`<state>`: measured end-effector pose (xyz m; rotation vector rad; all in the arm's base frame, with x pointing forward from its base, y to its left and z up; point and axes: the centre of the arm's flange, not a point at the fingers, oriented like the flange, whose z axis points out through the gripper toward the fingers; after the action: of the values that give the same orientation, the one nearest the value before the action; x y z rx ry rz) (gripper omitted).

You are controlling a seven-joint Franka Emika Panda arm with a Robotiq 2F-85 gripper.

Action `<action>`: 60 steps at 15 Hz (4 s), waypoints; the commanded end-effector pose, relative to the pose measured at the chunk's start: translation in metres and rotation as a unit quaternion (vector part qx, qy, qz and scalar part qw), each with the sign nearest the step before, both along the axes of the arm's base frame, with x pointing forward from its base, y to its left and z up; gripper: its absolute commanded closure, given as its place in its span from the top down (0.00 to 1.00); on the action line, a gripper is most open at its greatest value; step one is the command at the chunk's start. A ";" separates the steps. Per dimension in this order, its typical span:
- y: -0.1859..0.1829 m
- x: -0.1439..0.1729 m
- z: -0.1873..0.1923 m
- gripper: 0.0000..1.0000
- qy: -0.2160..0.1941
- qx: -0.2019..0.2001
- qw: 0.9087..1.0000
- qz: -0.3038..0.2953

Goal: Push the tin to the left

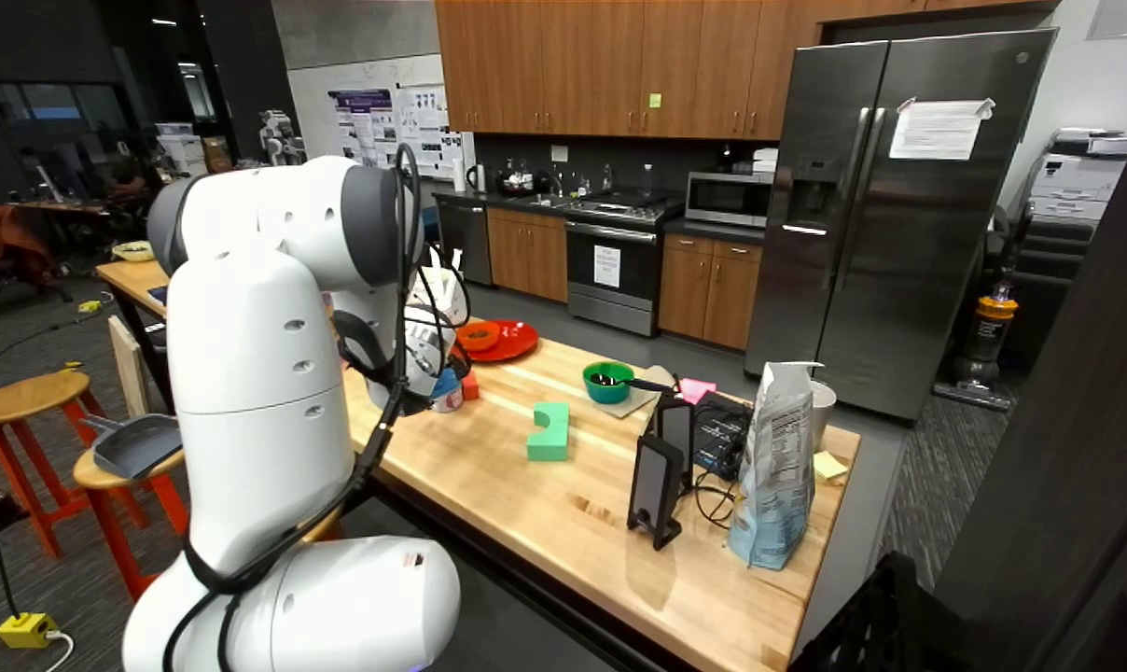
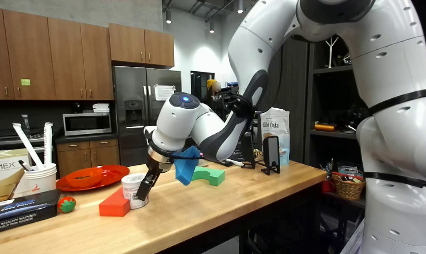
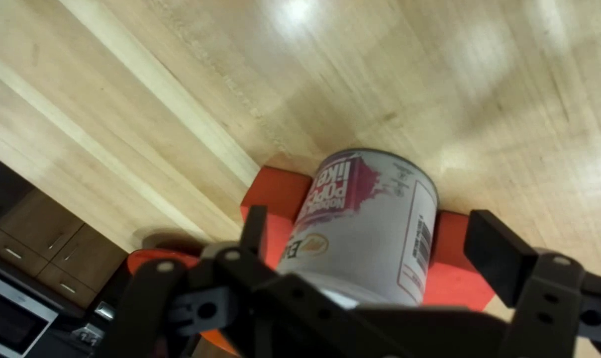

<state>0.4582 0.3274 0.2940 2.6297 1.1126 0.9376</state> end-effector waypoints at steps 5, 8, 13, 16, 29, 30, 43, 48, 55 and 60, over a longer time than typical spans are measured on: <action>0.003 0.000 -0.001 1.00 -0.013 0.000 1.000 0.012; 0.000 -0.001 0.005 1.00 0.002 -0.012 1.000 0.013; -0.004 -0.005 0.010 1.00 0.018 0.001 1.000 0.005; -0.001 -0.004 0.012 1.00 0.001 0.006 1.000 -0.009; 0.008 0.004 0.023 1.00 -0.102 0.039 0.992 -0.068; 0.009 0.006 0.024 1.00 -0.115 0.041 0.990 -0.074; 0.020 -0.001 0.015 1.00 -0.171 0.059 0.976 -0.122; 0.024 -0.006 0.014 1.00 -0.161 0.065 0.978 -0.111; 0.022 -0.008 0.013 1.00 -0.145 0.075 0.982 -0.098; 0.022 -0.011 0.013 1.00 -0.152 0.083 0.981 -0.090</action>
<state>0.4516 0.3578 0.3088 2.4936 0.7551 1.3287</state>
